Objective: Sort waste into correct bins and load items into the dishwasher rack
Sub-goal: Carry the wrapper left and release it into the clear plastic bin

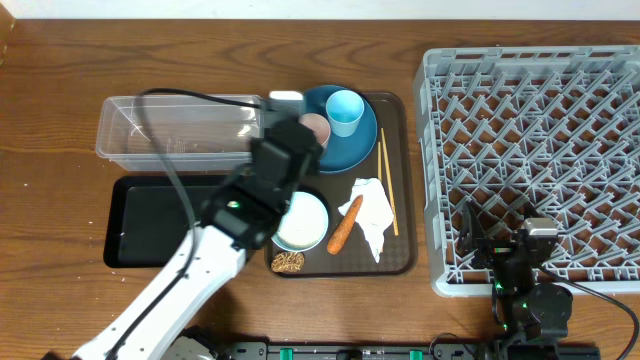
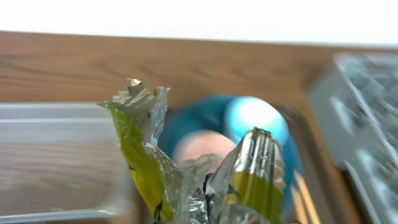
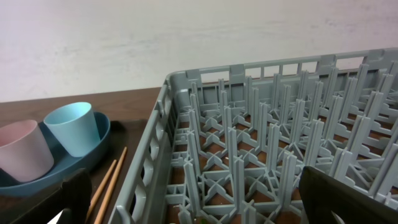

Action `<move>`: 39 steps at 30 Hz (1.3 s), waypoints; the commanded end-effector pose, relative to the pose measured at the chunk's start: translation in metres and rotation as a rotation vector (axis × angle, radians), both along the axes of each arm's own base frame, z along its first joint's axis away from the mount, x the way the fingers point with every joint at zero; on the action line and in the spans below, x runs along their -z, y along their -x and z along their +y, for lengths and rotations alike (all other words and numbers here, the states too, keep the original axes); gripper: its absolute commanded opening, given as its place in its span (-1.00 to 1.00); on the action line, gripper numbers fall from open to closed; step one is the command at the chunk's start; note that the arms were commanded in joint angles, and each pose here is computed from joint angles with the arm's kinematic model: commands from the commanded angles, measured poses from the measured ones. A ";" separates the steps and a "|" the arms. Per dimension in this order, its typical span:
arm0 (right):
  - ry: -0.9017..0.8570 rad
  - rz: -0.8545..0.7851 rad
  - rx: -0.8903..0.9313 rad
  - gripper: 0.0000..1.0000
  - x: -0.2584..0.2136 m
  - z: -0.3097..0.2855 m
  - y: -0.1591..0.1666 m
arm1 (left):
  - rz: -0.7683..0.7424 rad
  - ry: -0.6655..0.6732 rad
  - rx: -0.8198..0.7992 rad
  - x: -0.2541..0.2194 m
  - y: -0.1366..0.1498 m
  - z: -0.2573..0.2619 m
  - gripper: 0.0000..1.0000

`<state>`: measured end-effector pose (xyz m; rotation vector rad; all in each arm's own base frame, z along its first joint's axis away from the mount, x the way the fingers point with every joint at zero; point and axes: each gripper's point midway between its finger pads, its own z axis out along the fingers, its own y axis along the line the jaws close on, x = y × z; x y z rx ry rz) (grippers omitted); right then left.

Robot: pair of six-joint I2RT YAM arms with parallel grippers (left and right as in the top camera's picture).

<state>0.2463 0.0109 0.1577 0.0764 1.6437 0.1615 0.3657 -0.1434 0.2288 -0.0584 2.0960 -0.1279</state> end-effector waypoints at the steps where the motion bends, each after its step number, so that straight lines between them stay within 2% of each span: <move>1: 0.008 0.000 0.003 0.98 0.001 -0.001 0.000 | -0.069 -0.043 -0.160 -0.022 -0.013 0.050 -0.87; 8: 0.008 0.000 0.003 0.99 0.001 -0.001 0.000 | -0.047 -0.054 -0.407 -0.007 -0.039 0.142 -0.88; 15: 0.008 0.000 0.003 0.99 0.000 -0.001 0.000 | -0.050 -0.045 -0.567 0.014 -0.060 0.208 -0.88; 22: 0.008 0.000 0.003 0.98 0.001 -0.001 0.000 | 0.015 -0.009 -0.578 0.059 -0.081 0.235 -0.87; 30: 0.008 0.000 0.003 0.99 0.001 -0.001 0.000 | 0.096 -0.022 -0.650 0.095 -0.077 0.268 -0.88; 39: 0.008 -0.001 0.003 0.99 0.000 -0.001 0.000 | 0.140 -0.027 -0.657 0.120 -0.079 0.273 -0.86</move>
